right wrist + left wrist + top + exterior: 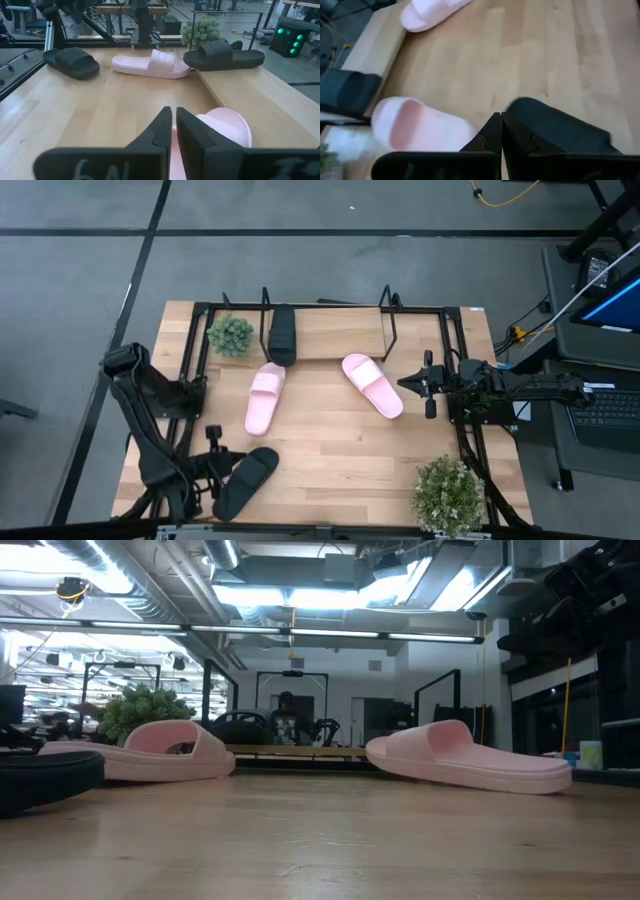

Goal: Pick and place slides into the shelf
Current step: Put the black slide on the shelf

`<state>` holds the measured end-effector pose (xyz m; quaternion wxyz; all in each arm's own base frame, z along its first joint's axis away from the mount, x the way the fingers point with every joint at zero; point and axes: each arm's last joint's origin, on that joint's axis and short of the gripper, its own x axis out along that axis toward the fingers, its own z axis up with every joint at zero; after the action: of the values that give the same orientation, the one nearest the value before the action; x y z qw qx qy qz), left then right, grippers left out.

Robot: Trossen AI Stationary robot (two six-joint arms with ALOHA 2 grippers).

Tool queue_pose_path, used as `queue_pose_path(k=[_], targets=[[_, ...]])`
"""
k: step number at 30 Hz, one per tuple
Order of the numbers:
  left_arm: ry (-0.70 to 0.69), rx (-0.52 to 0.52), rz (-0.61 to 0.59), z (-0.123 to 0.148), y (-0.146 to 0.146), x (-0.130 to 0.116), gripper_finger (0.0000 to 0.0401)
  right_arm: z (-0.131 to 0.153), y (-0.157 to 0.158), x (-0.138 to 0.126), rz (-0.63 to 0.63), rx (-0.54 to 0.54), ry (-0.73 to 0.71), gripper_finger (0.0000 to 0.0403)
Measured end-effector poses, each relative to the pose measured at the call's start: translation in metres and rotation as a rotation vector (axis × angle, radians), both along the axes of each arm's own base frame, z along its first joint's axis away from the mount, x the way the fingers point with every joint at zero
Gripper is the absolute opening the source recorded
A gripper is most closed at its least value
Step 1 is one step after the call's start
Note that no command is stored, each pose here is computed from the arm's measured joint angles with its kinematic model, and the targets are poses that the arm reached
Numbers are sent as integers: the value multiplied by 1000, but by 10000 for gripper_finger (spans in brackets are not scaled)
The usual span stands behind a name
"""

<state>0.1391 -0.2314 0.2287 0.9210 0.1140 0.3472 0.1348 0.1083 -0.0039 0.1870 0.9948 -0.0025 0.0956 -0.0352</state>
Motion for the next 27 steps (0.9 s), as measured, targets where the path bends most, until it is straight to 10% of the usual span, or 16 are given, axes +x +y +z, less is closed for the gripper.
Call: queue_pose_path(k=[27], targets=[[27, -114, -110, -52, -54, -4, 0, 0, 1, 0, 28, 88, -9, 23]])
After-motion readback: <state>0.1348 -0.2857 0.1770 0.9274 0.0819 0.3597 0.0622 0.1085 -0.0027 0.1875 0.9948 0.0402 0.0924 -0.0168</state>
